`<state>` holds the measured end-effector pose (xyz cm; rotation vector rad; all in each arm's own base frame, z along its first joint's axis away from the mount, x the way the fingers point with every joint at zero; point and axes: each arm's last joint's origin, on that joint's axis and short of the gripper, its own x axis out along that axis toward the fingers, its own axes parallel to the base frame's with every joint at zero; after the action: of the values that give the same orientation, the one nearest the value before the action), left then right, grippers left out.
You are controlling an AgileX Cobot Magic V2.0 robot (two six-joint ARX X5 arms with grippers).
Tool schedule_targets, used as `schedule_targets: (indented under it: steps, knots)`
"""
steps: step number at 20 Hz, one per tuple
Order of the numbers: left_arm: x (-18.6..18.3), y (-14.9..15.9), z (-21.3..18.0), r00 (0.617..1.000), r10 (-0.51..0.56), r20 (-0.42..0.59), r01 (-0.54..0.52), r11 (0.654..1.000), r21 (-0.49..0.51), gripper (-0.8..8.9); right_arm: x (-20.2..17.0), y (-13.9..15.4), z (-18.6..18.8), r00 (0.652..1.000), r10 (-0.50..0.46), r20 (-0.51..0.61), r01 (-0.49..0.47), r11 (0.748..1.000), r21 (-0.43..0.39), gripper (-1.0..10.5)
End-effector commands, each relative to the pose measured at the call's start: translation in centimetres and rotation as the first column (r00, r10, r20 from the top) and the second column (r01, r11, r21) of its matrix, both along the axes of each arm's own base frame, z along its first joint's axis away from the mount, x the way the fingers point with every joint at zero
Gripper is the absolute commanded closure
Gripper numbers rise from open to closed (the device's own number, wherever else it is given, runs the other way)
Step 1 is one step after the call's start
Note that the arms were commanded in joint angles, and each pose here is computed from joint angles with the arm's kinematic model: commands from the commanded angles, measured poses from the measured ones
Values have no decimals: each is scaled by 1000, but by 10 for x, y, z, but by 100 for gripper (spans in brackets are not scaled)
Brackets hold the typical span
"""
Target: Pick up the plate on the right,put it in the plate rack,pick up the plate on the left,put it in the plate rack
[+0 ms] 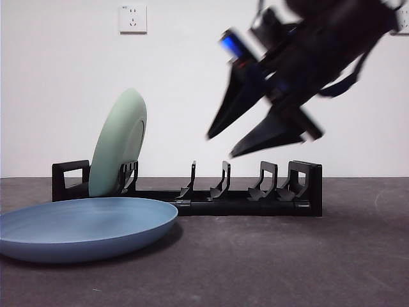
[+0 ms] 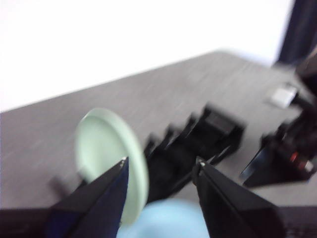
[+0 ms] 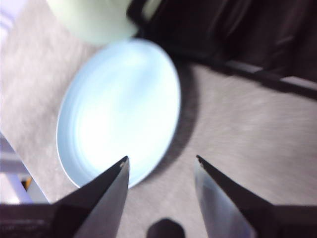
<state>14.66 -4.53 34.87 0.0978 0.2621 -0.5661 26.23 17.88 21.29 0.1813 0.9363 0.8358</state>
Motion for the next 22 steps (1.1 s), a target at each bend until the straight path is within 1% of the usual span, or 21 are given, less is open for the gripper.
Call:
schedule_targets:
  steps: [1, 3, 7, 9, 10, 12, 15, 17, 18, 22]
  knots:
    - [-10, 0, -1, 999, 51, -8, -49, 984, 174, 586, 13, 20, -13, 999, 25, -37, -25, 1000, -16, 730]
    - [-15, -2, -4, 997, 69, -47, -56, 969, 241, 586, 22, 37, -29, 995, 47, -85, -51, 998, -46, 730]
    - [-18, -7, -10, 993, 68, -99, -37, 958, 285, 588, 31, 56, -53, 988, 70, -140, -82, 993, -80, 734]
    - [-19, -8, -10, 993, 60, -101, -29, 958, 286, 588, 34, 60, -60, 985, 70, -155, -84, 993, -87, 791]
    - [-19, -8, -10, 993, 58, -100, -27, 958, 286, 588, 36, 61, -64, 983, 67, -169, -82, 993, -85, 791]
    - [-19, -8, -10, 993, 60, -100, -29, 957, 287, 588, 36, 63, -68, 974, 91, -206, -103, 993, -49, 791]
    - [-18, -8, -10, 993, 61, -101, -30, 957, 288, 588, 36, 64, -71, 971, 79, -228, -92, 995, -49, 796]
    - [-16, -9, -11, 991, 76, -106, -41, 953, 299, 588, 35, 64, -72, 970, 66, -233, -84, 994, -67, 938]
    - [-15, -9, -12, 991, 79, -110, -42, 952, 302, 588, 35, 64, -73, 969, 64, -239, -84, 994, -72, 960]
    - [-11, -11, -15, 988, 79, -129, -36, 950, 310, 588, 33, 62, -74, 963, 60, -261, -85, 993, -87, 959]
